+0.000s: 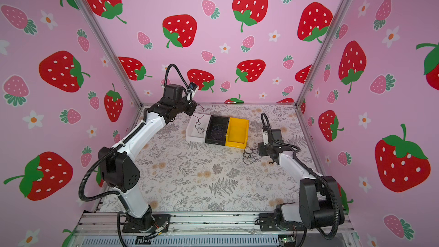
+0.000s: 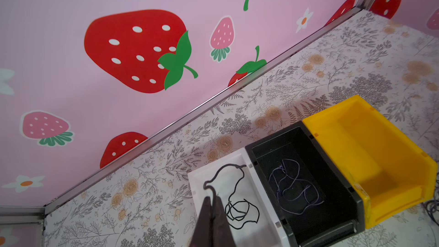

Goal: Untangle and sort cables by color
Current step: Place the cable into the container.

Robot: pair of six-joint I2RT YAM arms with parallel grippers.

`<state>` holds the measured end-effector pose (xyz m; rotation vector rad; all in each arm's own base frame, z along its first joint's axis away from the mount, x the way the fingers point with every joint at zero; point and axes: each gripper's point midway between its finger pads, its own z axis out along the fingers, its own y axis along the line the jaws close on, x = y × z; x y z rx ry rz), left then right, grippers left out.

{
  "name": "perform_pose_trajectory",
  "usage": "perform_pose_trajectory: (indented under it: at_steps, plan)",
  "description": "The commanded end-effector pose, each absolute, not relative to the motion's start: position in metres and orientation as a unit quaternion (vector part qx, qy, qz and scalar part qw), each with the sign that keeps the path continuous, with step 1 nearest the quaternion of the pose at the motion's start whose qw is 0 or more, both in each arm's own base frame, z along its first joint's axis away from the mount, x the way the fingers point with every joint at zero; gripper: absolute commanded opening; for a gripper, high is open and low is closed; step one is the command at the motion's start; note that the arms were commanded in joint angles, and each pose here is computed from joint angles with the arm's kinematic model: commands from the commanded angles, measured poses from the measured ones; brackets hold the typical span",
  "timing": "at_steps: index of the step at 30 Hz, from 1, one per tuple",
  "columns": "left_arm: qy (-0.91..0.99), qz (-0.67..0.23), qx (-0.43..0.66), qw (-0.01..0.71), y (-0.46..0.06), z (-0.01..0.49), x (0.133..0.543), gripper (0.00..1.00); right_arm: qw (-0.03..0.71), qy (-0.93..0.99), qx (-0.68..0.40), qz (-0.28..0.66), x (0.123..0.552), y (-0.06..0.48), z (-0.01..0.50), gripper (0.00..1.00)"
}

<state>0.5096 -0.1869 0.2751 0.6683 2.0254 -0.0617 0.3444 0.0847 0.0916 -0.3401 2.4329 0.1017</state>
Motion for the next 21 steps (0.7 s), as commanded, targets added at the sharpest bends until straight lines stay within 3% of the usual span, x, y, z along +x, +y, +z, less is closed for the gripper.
perform_pose_trajectory:
  at_steps: [1, 15, 21]
  plan:
    - [0.840, -0.009, 0.247, 0.482, -0.176, 0.262, 0.520, 0.00, 0.333, 0.933, -0.132, 0.047, 0.347, 0.087, 0.093, 0.57]
    - [0.894, -0.019, 0.206, 0.396, -0.175, 0.159, 0.516, 0.00, 0.341, 0.930, -0.126, 0.059, 0.348, 0.091, 0.100, 0.57]
    - [0.897, -0.043, 0.191, 0.397, -0.178, 0.169, 0.510, 0.26, 0.339, 0.933, -0.105, 0.067, 0.348, 0.091, 0.099, 0.58]
